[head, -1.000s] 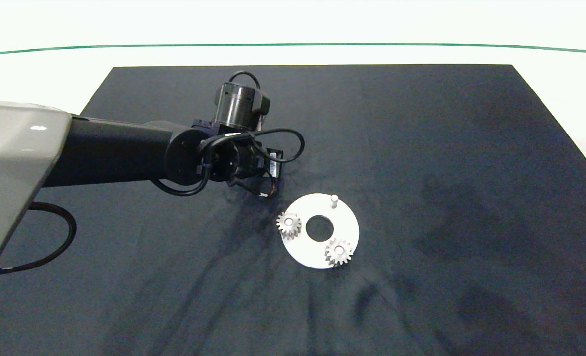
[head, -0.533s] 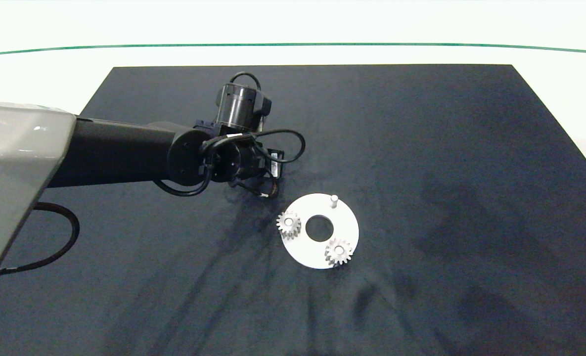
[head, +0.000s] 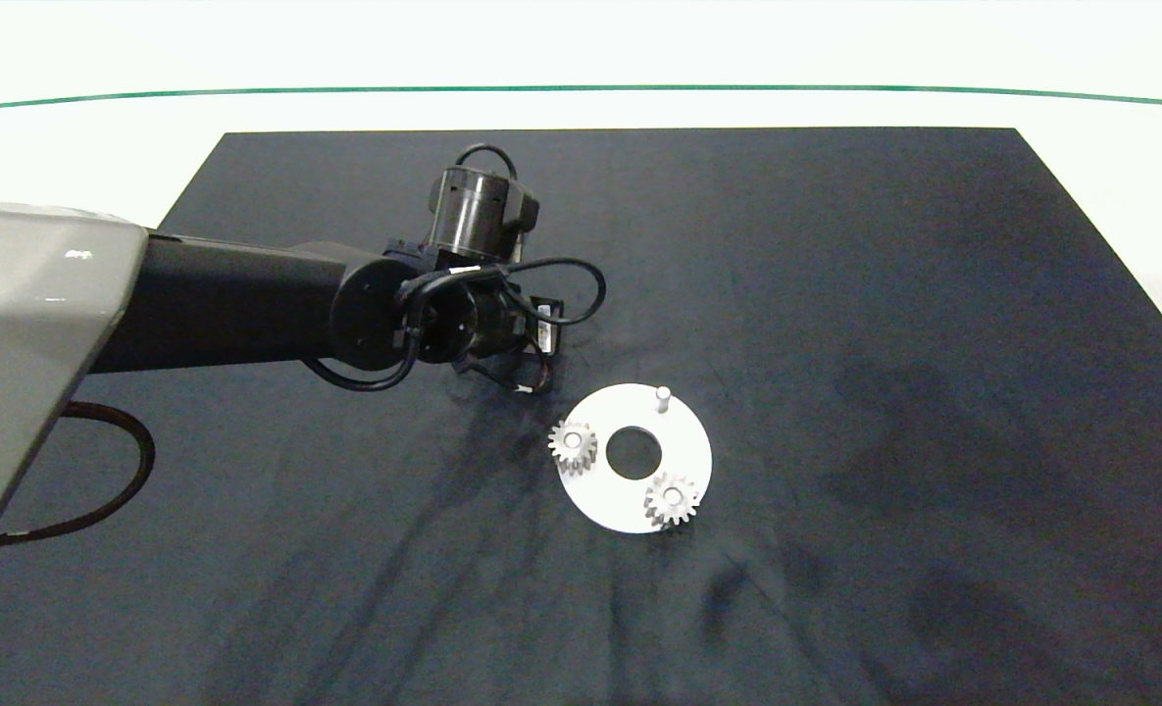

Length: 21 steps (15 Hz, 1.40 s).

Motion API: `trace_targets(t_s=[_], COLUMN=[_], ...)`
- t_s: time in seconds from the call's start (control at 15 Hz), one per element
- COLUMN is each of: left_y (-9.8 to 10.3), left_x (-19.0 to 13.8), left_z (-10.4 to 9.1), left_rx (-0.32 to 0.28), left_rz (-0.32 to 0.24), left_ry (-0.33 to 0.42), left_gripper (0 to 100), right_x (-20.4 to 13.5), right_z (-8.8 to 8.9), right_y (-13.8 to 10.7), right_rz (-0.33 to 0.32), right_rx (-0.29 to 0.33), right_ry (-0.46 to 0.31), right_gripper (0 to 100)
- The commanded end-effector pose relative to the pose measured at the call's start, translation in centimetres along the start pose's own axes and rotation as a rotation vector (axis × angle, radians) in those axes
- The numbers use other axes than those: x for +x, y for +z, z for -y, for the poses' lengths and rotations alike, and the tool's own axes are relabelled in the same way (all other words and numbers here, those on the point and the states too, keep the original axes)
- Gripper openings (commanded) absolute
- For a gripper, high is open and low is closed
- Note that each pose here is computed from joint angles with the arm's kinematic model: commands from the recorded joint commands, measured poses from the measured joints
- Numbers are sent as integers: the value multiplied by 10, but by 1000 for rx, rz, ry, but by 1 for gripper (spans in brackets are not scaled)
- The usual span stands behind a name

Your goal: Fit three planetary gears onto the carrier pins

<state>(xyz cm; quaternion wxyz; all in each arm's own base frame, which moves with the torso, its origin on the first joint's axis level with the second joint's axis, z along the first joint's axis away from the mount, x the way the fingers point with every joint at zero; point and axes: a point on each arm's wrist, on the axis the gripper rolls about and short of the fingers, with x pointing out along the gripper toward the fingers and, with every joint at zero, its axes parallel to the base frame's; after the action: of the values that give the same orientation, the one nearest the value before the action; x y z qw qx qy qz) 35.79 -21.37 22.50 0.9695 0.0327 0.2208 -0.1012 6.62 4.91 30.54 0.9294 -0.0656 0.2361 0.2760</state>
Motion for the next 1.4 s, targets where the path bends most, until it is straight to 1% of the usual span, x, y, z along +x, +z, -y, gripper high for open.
trace_targets(t_s=[0.07, 0.2, 0.47, 0.67, 0.73, 0.8, 0.87, 1.0, 1.2, 1.4], left_y=[6, 10, 4, -9, -12, -15, -15, -19, -23, -33], left_x=[-14, -26, -54, -78, -82, -84, -89, -97, -104, -106], left_z=[6, 8, 13, 23, 25, 29, 36, 50, 64, 76], left_rx=[4, 5, 25, 50, 54, 57, 55, 63, 81, 108], left_rz=[23, 39, 31, 14, 8, 19, 48, 92, 93, 73], left_ry=[-21, -37, -72, -119, -117, -106, -116, -166, -208, -230], left_gripper=[19, 19, 19, 19, 19, 19, 19, 19, 19, 19], right_x=[0, 0, 0, -4, -6, -7, -10, -12, -15, -16], right_z=[0, 0, 0, 0, 0, 1, 1, 1, 1, 1], right_y=[0, 0, 1, 1, 0, 0, -1, -2, -3, -3], right_rz=[-4, -4, -1, 13, 19, 24, 32, 39, 47, 50], right_rx=[0, 1, 3, 4, 3, 2, 2, 3, 3, 3], right_ry=[0, -2, -2, -2, -2, -3, -5, -6, -5, -5], right_gripper=[100, 100, 100, 100, 100, 100, 100, 100, 100, 100])
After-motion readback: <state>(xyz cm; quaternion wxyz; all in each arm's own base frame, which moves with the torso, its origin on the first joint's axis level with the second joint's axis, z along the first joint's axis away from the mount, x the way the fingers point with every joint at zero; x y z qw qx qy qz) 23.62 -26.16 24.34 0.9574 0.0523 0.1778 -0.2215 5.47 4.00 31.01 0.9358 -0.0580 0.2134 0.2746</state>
